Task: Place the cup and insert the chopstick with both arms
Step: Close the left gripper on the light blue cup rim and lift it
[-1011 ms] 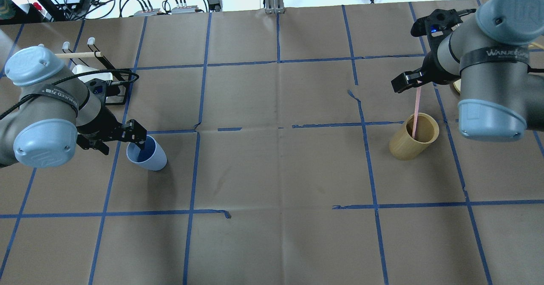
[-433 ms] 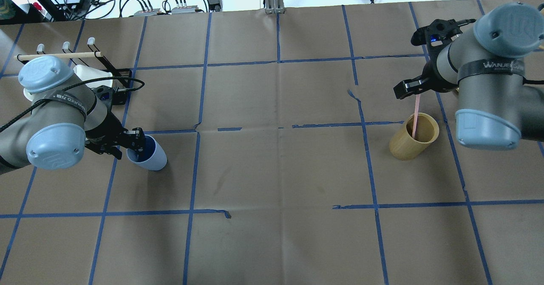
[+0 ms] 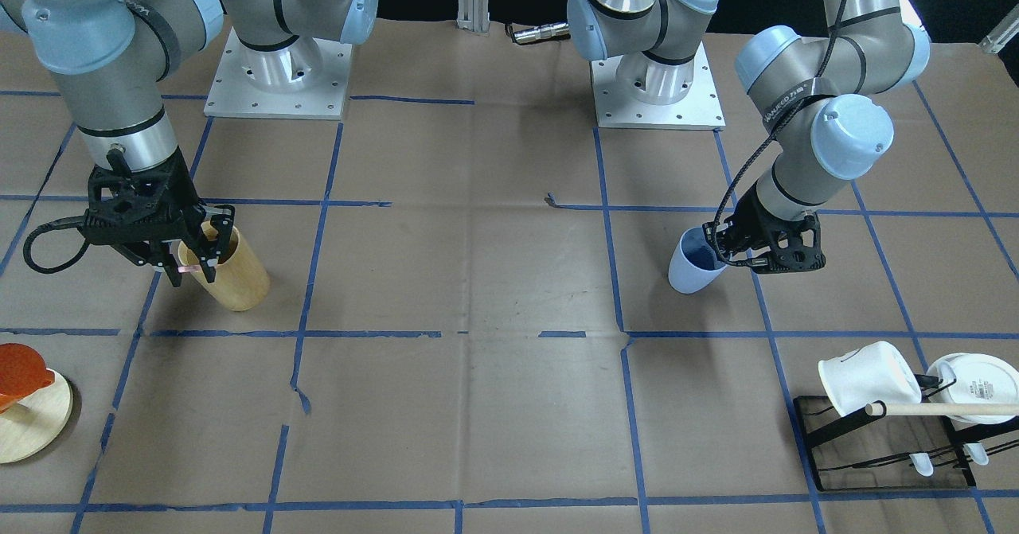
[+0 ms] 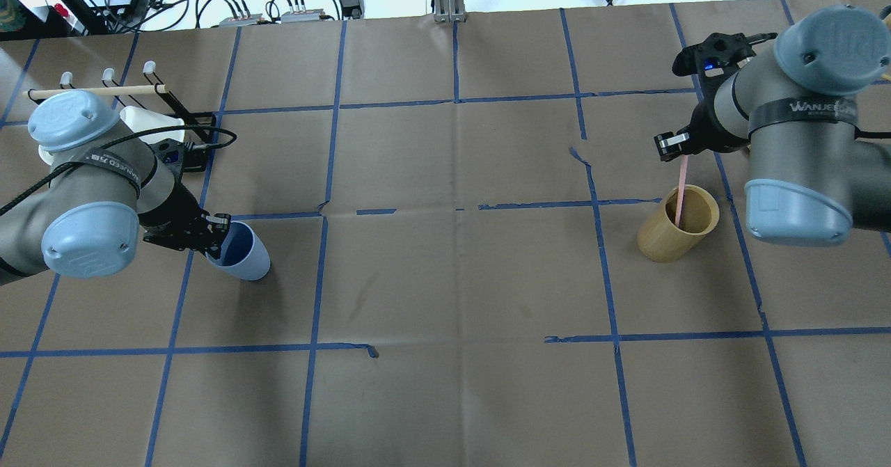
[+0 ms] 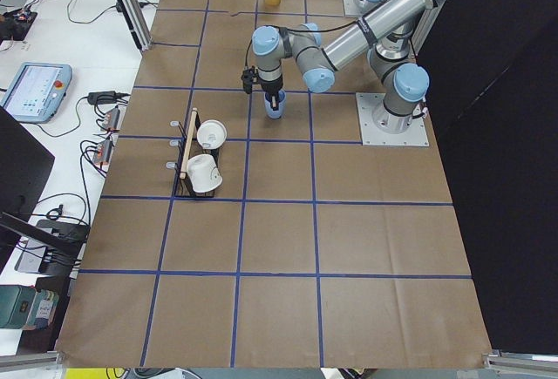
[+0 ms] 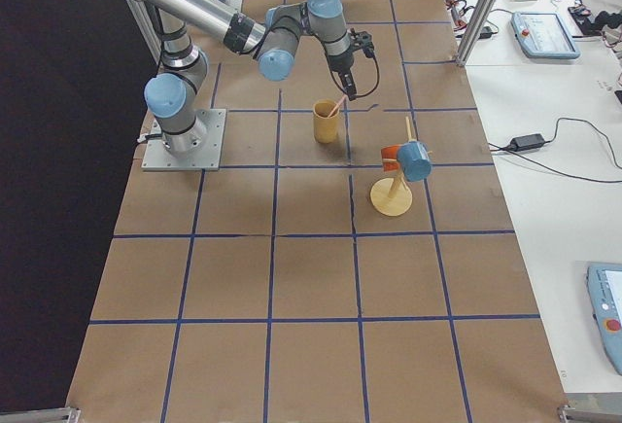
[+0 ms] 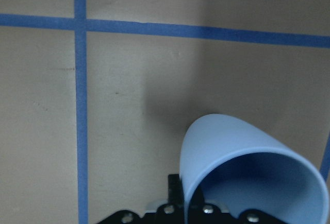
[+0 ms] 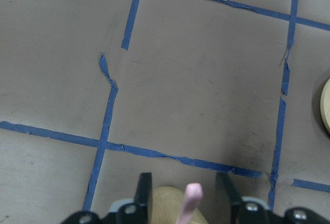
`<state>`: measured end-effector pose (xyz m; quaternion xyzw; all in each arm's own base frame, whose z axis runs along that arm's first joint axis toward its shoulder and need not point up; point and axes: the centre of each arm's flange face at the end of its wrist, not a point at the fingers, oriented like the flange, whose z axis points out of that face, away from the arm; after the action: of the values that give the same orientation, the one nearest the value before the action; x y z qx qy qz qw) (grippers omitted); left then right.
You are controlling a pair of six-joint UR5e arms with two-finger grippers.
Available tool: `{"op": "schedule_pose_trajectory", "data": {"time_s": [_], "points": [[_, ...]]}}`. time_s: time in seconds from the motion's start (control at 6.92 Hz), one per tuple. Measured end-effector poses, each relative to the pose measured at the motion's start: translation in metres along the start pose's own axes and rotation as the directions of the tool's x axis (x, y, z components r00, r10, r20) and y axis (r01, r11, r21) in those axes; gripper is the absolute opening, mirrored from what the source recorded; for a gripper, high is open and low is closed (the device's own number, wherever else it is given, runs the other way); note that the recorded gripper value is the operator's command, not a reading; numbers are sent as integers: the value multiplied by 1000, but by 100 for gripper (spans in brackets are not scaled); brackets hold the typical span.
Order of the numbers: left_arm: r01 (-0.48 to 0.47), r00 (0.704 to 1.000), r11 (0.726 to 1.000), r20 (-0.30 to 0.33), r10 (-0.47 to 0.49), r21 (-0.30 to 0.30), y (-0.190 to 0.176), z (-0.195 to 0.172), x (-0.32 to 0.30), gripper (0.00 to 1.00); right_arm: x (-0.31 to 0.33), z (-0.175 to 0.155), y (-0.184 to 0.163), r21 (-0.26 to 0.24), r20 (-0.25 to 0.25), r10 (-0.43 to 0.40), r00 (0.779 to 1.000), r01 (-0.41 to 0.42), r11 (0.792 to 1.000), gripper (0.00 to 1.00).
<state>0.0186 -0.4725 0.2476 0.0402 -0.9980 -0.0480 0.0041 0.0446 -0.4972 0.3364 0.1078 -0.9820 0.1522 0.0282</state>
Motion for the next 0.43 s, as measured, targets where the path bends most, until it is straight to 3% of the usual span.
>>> {"op": "schedule_pose_trajectory", "data": {"time_s": [0.43], "points": [[71,997,997,-36,-70,42,-10,-18,38,0,0,0,0,-1,0,0,1000,0,1000,23]]}}
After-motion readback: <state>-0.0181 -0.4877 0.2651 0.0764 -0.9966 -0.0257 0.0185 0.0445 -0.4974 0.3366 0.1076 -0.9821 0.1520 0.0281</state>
